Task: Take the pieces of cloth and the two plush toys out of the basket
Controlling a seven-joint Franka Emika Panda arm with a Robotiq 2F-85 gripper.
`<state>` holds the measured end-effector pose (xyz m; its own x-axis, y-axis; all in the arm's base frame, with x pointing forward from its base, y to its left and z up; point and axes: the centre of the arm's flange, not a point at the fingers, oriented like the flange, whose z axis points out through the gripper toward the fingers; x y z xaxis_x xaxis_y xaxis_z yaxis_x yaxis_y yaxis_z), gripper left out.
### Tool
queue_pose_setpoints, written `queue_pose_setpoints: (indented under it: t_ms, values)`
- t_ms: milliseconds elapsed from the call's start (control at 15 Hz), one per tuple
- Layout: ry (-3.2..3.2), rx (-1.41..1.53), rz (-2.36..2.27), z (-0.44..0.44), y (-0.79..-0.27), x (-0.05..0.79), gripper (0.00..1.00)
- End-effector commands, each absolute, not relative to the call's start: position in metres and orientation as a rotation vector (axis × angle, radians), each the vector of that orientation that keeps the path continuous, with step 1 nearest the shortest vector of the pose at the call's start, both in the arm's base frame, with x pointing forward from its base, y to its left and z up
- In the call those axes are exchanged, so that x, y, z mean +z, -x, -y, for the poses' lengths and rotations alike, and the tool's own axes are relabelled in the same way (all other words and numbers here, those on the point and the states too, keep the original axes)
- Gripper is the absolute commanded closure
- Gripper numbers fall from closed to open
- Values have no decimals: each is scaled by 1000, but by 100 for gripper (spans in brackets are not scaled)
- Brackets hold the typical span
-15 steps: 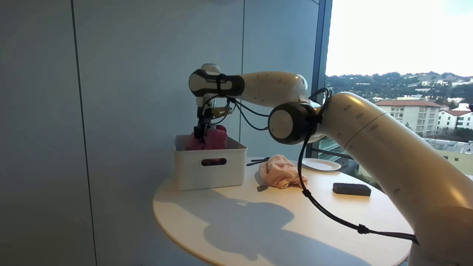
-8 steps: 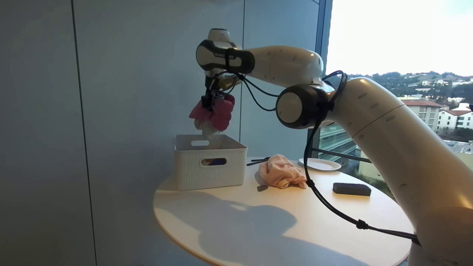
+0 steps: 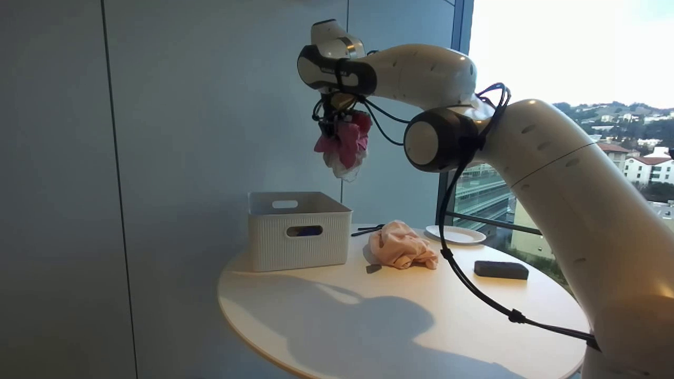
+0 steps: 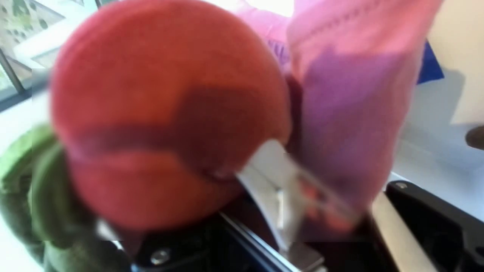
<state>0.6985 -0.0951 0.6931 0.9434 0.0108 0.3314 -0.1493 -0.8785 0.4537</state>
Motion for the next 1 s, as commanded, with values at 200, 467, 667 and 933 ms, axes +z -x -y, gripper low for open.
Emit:
queue_pose_setpoints:
  t_ms: [200,467,667,933]
  values:
    - [-2681,10,265,129,-613,635,100]
    - [-2833,-256,274,165,-620,570,100]
    - [-2844,-508,413,201,-611,513,100]
    - [-2922,-836,440,227,-596,450,75]
